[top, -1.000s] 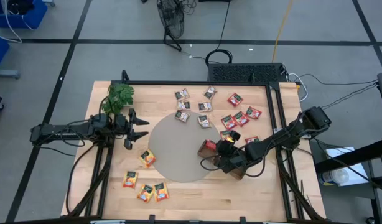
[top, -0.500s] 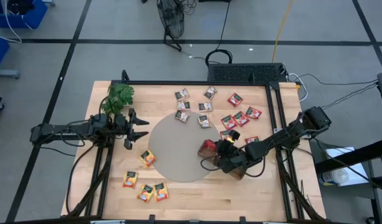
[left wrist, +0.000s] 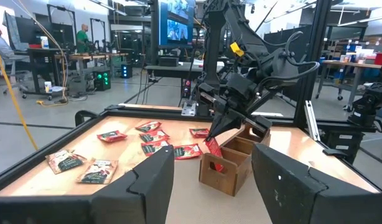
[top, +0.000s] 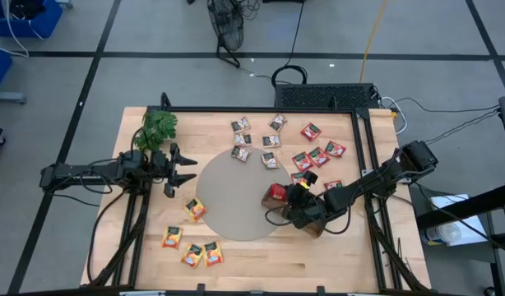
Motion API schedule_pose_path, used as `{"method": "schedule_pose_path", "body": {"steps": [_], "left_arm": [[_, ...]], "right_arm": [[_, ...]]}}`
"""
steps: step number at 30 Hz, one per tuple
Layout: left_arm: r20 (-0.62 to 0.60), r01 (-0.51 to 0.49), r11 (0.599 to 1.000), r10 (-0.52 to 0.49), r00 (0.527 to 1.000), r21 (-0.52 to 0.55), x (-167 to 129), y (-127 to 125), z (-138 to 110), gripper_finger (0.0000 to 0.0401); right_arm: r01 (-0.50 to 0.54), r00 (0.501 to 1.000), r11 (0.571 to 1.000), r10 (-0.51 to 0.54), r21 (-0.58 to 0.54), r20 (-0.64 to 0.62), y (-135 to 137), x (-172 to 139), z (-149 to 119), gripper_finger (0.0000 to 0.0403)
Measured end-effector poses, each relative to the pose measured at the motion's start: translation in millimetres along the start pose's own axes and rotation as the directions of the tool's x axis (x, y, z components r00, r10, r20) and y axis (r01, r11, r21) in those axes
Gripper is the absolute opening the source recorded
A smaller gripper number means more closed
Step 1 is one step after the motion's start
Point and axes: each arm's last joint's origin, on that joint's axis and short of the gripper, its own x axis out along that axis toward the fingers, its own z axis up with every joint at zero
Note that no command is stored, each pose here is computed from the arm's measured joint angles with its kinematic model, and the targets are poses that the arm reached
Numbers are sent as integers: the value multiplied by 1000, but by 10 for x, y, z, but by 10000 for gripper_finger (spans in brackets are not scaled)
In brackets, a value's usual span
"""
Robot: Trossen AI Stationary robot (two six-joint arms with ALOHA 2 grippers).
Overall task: Pick & Place Tea
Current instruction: Put the red tea bag into the left section of the wooden organizer, then adjust the wooden organizer
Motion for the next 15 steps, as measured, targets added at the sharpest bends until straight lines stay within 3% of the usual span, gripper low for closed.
{"method": "schedule_pose_path", "body": {"steps": [6,15], "left_arm": [[0,0,1000,0,1000,0,0,0,0,214],[0,0,1000,0,1000,0,0,0,0,214]], "right_arm": [[0,1000,1000,0,3,0,0,0,0,10],[2,1000,1000,-2,3,1,-1,0,0,64]]}}
